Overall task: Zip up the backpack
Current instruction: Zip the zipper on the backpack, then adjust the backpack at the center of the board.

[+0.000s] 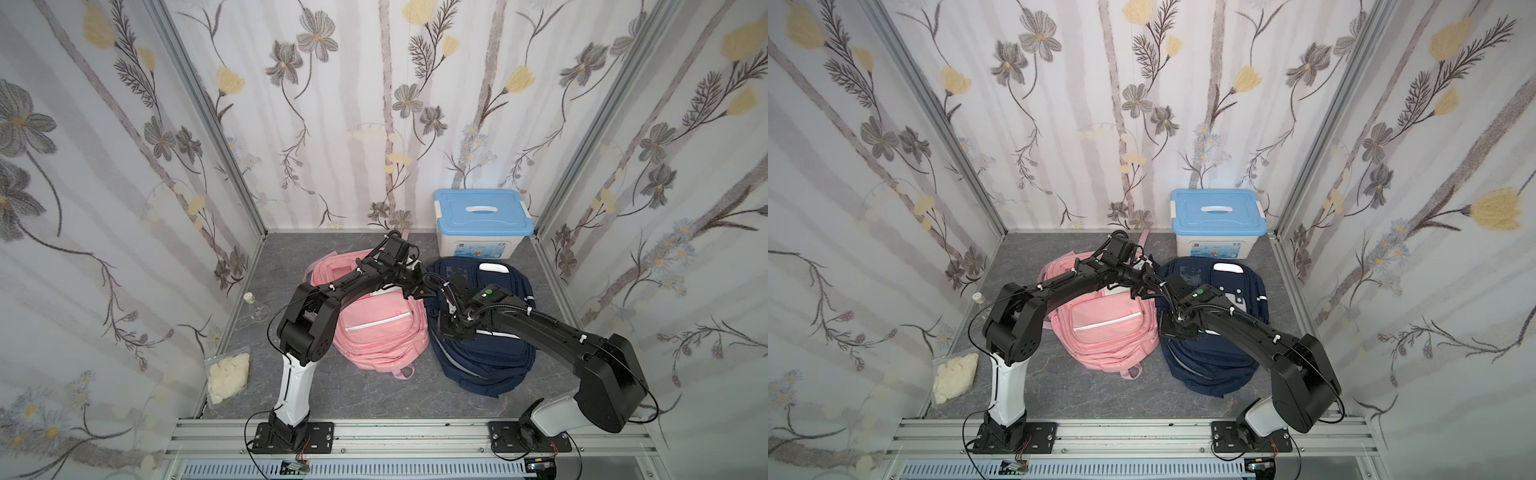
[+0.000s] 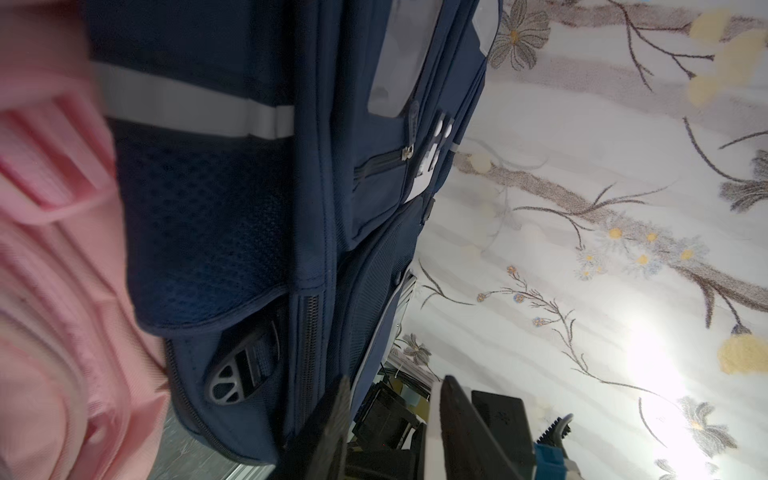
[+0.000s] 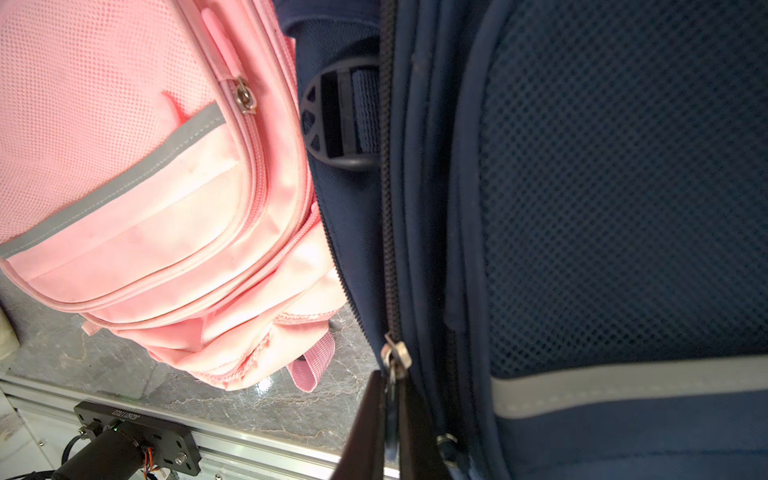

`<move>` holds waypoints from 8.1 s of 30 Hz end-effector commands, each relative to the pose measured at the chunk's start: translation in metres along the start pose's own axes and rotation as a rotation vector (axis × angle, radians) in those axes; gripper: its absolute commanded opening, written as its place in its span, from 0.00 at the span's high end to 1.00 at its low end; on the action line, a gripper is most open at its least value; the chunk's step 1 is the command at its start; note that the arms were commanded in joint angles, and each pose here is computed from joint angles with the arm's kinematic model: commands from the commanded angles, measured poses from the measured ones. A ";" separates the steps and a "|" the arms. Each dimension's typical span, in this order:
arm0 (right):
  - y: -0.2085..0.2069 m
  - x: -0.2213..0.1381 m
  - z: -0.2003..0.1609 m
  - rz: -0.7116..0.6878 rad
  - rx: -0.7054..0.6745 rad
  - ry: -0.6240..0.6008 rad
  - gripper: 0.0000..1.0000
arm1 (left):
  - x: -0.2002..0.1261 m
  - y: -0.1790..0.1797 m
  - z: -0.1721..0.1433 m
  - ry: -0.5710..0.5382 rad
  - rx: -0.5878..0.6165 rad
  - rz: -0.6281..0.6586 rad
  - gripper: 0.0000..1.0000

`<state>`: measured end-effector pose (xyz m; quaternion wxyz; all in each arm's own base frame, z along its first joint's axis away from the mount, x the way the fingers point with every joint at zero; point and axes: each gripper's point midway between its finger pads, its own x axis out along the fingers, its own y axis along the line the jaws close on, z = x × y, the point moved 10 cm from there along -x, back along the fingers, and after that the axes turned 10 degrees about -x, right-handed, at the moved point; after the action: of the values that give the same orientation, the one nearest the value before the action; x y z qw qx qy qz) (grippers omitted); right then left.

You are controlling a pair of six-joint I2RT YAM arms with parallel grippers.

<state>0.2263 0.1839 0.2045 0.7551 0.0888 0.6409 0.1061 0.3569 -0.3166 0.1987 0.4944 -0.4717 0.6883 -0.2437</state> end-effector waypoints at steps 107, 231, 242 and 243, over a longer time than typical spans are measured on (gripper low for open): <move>-0.004 -0.046 0.005 -0.232 -0.285 0.038 1.00 | -0.052 0.038 -0.073 -0.005 -0.358 -0.127 0.48; -0.116 -0.110 0.043 -0.342 0.014 -0.274 0.28 | 0.080 -0.055 -0.073 0.162 -0.263 -0.199 0.89; -0.107 -0.121 0.007 -0.272 0.050 -0.359 0.25 | 0.097 -0.057 -0.065 0.183 -0.197 -0.165 0.33; -0.107 -0.121 0.007 -0.269 0.056 -0.362 0.25 | 0.090 -0.054 -0.064 0.164 -0.184 -0.147 0.34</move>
<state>0.2187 0.0466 0.2895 0.8580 0.0193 0.5126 -0.0277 0.3162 -0.4394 0.2198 0.3663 -0.5564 0.7036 -0.2471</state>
